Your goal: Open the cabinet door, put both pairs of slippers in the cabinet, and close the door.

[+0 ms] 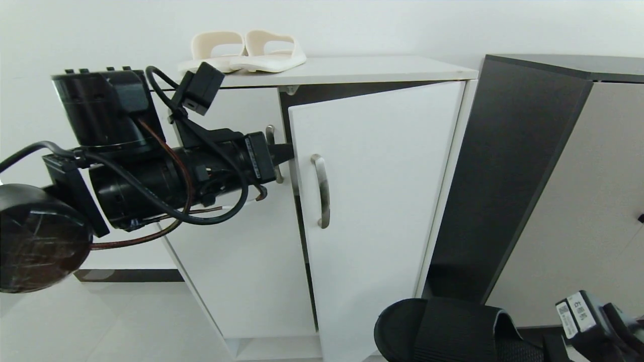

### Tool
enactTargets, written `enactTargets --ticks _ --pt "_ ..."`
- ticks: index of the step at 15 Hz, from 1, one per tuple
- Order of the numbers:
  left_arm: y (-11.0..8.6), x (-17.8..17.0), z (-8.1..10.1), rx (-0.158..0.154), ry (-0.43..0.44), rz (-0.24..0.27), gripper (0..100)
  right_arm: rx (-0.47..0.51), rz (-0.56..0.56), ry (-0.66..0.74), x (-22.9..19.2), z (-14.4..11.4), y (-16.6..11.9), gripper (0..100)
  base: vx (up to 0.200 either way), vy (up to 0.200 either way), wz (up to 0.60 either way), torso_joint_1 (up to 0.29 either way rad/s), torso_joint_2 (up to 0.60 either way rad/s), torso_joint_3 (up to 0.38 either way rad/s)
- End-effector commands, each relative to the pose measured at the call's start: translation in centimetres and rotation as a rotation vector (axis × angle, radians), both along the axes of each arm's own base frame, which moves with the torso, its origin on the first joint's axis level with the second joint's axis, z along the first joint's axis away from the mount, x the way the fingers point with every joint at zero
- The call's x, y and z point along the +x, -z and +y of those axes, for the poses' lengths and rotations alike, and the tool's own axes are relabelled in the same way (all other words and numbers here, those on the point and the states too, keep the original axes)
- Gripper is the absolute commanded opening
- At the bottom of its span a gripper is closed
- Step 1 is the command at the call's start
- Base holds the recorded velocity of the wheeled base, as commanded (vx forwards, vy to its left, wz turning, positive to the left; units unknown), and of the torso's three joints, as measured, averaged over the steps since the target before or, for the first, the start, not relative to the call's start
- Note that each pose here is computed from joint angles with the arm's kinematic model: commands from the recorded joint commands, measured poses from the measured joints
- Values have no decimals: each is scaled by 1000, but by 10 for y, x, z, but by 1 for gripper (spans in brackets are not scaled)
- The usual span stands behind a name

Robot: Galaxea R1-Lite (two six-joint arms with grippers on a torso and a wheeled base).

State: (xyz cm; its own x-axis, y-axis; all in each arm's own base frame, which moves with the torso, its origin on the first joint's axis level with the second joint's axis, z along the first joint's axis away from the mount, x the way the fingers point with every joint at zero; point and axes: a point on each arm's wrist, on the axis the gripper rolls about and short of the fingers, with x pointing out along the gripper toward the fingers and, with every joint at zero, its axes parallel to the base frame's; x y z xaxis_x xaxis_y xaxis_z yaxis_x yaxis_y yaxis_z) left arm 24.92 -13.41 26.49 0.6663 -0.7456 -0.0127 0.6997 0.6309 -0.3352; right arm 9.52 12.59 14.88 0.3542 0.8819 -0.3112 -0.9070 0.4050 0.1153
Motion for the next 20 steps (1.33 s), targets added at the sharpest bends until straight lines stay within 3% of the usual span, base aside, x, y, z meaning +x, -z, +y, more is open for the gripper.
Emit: enactTargets --ticks 1,4,6,7,9,13,16,19,20 --pt "13 6 -8 21 11 39 0 -24 4 -29 -7 -3 7 0 -200 0 0 7 -2 2" --pt "16 -15 -17 28 70 43 0 -41 -10 -112 -14 -6 13 0 -200 0 0 5 1 1" --pt "18 -39 -25 53 89 19 0 -51 8 -170 -18 -10 20 0 -200 0 0 0 -2 5" --pt "15 -45 -23 46 91 -5 0 -55 5 -190 -19 -10 21 0 -200 0 0 -2 2 -7" --pt "15 -44 -22 42 86 -4 0 -56 6 -190 -18 -9 21 0 -100 0 0 1 1 -1" --pt "24 -36 4 65 -25 14 0 -87 22 -149 -8 5 18 0 0 0 0 0 0 0" --pt "22 -44 20 61 -117 0 0 -53 169 -15 -4 36 -6 0 0 0 0 0 0 0" --pt "13 -70 38 45 -286 -56 0 -34 187 249 23 77 -15 0 0 0 0 0 0 0" --pt "12 -81 46 56 -324 -83 0 -9 192 354 32 89 -18 0 0 0 0 0 0 0"
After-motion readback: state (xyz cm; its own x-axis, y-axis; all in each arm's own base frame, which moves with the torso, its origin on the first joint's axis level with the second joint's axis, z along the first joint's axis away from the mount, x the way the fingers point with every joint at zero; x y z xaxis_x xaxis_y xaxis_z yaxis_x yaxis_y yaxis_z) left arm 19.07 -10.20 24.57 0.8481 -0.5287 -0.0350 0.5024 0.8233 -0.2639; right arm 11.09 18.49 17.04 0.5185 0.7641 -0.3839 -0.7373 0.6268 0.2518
